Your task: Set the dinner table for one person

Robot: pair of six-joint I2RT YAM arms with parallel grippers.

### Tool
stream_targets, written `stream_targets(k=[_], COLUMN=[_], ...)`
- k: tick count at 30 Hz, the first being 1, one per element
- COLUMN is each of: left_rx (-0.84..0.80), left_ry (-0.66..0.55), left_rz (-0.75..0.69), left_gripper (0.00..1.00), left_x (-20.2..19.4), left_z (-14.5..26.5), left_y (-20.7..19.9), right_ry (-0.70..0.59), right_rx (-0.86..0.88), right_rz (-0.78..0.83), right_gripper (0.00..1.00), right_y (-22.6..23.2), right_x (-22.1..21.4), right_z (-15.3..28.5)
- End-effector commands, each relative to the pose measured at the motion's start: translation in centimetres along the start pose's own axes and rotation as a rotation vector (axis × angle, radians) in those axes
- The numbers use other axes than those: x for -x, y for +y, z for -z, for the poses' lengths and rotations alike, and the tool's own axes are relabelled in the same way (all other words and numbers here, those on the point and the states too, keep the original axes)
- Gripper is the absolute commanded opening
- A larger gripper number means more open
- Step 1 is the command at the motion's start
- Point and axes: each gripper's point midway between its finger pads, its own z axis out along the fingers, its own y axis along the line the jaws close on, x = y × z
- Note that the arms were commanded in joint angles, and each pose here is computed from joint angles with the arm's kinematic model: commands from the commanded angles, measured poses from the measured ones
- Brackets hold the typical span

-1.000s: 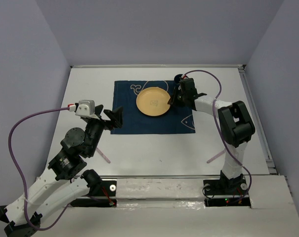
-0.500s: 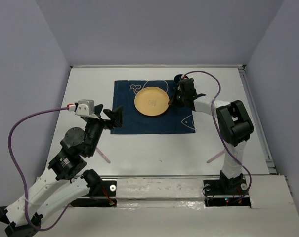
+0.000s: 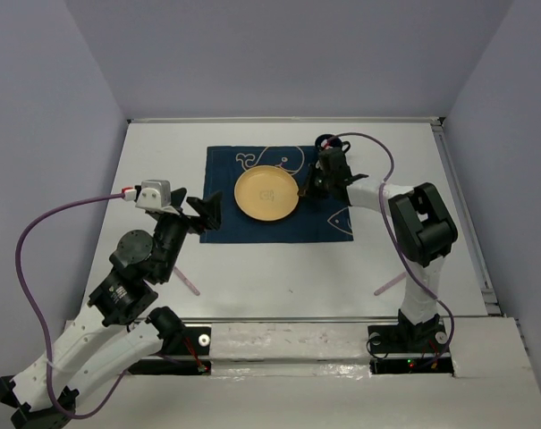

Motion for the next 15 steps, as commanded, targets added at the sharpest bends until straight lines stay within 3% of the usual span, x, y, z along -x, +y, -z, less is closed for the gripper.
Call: stream_targets(k=[1,6,15], left_rx=[-0.015,-0.016,-0.013], left_ry=[-0.039,-0.036,-0.035], left_rz=[0.020,0.019,0.019], left_gripper=[0.99,0.99,0.99], left_x=[0.9,0.8,0.7], left_z=[-0.2,-0.4,-0.5], left_y=[-0.3,-0.2,-0.1], right_ry=[0.009,0.019,-0.072], right_rx=[0.073,0.063,0.033], right_rz=[0.025,0.028,0.058], right_gripper=[0.00,0.00,0.02], right_y=[2.3,2.1,2.6], right_x=[-0.6,-1.3,1.3], right_z=[1.1,0.9,2.6])
